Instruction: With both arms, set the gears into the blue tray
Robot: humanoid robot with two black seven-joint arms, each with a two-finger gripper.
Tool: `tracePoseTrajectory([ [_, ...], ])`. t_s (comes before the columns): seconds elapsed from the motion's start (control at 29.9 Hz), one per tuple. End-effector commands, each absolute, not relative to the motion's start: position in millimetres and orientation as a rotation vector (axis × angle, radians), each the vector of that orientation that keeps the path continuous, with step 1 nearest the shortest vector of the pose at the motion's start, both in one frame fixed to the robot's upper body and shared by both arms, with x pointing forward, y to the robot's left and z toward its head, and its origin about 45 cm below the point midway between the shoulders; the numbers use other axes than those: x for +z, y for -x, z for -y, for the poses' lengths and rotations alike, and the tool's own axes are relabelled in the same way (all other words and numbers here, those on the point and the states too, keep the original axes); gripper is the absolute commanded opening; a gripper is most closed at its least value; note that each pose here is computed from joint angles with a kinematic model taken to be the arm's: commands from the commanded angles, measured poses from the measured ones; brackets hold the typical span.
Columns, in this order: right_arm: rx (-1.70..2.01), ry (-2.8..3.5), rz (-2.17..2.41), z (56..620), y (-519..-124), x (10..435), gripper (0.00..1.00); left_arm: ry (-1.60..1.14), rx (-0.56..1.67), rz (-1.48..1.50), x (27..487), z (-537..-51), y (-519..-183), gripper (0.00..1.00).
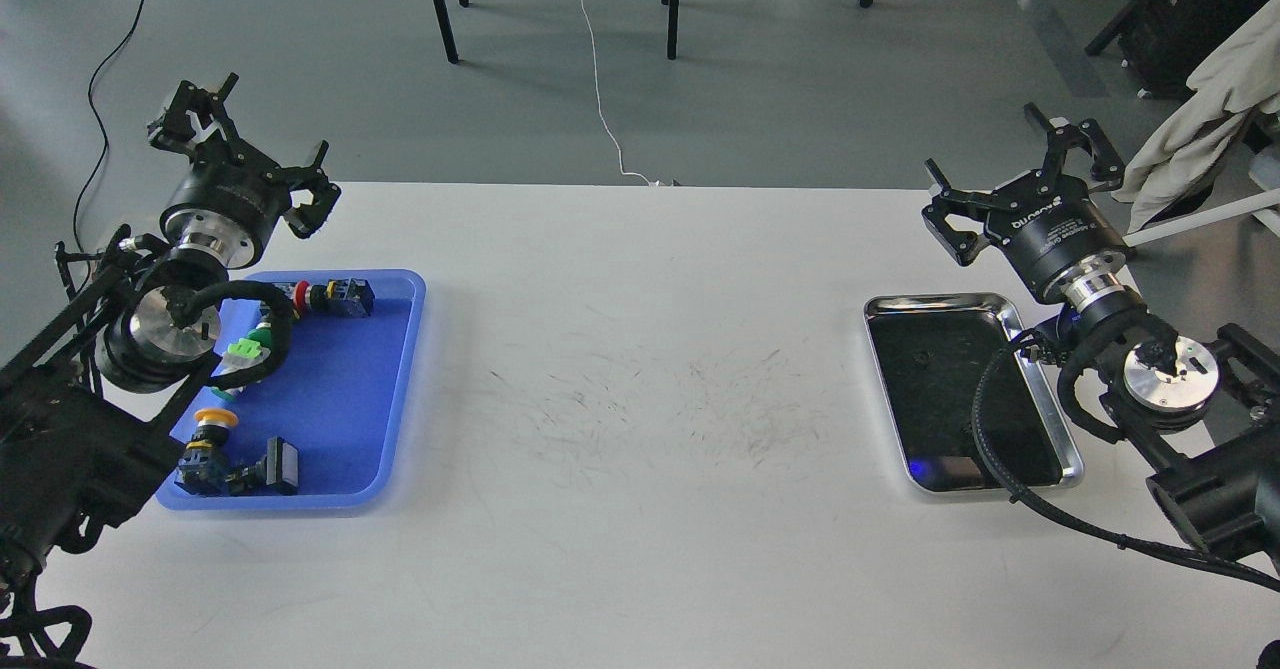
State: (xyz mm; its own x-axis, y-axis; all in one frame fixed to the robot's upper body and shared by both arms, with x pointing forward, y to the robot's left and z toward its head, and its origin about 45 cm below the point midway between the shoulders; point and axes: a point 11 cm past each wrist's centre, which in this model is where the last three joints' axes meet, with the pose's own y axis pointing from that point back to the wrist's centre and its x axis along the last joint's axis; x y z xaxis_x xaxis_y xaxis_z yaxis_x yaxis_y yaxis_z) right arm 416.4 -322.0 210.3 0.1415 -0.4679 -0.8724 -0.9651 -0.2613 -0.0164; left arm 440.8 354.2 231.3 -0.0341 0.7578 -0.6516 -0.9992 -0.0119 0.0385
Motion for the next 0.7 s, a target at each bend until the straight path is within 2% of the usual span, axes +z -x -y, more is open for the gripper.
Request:
tracePoseTrajectory([
  [0.0, 1.053, 1.818, -1.377, 321.0, -415.7, 208.4, 0.99, 0.522, 1.527, -0.582, 230.9, -354.1, -441.1, 0.98],
  [0.67, 1.021, 1.818, -1.378, 329.1, -418.3, 215.9, 0.99, 0.554, 1.522, -0.591, 230.4, -346.5, -442.7, 0.98],
])
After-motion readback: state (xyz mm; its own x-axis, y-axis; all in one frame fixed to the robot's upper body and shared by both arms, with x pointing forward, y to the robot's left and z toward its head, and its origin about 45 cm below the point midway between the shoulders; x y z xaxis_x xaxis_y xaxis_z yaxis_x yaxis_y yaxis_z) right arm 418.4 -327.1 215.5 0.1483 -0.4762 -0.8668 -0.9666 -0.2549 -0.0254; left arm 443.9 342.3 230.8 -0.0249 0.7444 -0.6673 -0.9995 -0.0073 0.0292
